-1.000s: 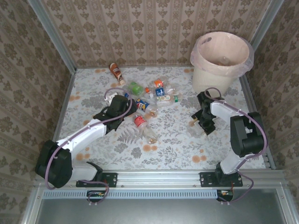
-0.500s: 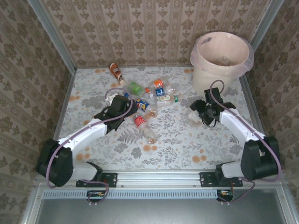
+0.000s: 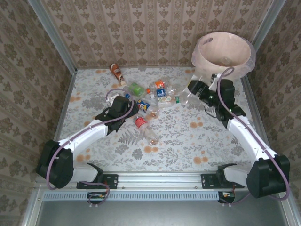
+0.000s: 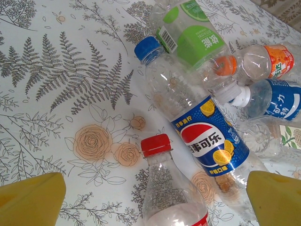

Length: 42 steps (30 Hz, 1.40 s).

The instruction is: Put the plastic bottles in the bin

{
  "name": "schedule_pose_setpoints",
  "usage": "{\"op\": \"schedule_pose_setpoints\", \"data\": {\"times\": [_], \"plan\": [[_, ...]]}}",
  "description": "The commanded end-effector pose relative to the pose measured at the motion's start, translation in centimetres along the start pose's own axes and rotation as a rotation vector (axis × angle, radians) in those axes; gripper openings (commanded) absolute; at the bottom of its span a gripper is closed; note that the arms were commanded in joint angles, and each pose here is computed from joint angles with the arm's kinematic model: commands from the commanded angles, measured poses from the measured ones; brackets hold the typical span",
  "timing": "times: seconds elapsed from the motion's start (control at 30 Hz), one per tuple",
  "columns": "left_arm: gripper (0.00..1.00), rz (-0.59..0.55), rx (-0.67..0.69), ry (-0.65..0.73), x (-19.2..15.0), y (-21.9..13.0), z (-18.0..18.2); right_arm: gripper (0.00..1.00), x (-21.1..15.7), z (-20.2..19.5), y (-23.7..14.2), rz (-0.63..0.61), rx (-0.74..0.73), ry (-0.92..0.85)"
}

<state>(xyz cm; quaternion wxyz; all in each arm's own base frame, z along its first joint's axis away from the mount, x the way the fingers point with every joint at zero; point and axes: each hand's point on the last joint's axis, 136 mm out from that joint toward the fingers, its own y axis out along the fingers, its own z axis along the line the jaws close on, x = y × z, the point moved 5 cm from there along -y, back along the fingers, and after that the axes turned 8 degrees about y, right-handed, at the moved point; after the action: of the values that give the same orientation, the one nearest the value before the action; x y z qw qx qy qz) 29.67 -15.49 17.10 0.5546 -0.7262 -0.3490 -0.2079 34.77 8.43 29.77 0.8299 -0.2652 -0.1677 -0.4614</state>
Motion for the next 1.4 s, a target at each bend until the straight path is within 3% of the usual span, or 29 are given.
{"op": "schedule_pose_setpoints", "data": {"times": [0.0,0.3,0.6,1.07,1.2,1.27,1.37], "plan": [[1.00,-0.031,-0.026,-0.024,1.2,-0.9,-0.4,0.70,4.7,4.9,-1.0,-0.154,0.115,-0.148],[1.00,-0.053,-0.026,-0.038,1.2,-1.8,0.0,0.70,12.9,8.4,-0.9,-0.332,0.017,-0.295],[1.00,-0.069,-0.032,-0.050,1.3,-2.4,0.3,0.70,18.9,5.9,1.7,-0.330,-0.185,-0.351],[1.00,-0.091,-0.004,-0.068,1.2,-3.2,1.2,0.75,21.3,-0.8,5.8,-0.170,-0.510,-0.398],[1.00,-0.081,-0.006,-0.069,1.3,-2.9,0.9,0.85,20.6,-1.6,8.2,-0.059,-0.473,-0.351],[1.00,-0.076,-0.007,-0.067,1.4,-2.7,0.7,0.99,20.4,-1.3,9.2,-0.028,-0.411,-0.331],[1.00,-0.069,-0.008,-0.065,1.3,-2.6,0.6,1.00,20.4,-0.7,9.6,-0.022,-0.360,-0.312]]}}
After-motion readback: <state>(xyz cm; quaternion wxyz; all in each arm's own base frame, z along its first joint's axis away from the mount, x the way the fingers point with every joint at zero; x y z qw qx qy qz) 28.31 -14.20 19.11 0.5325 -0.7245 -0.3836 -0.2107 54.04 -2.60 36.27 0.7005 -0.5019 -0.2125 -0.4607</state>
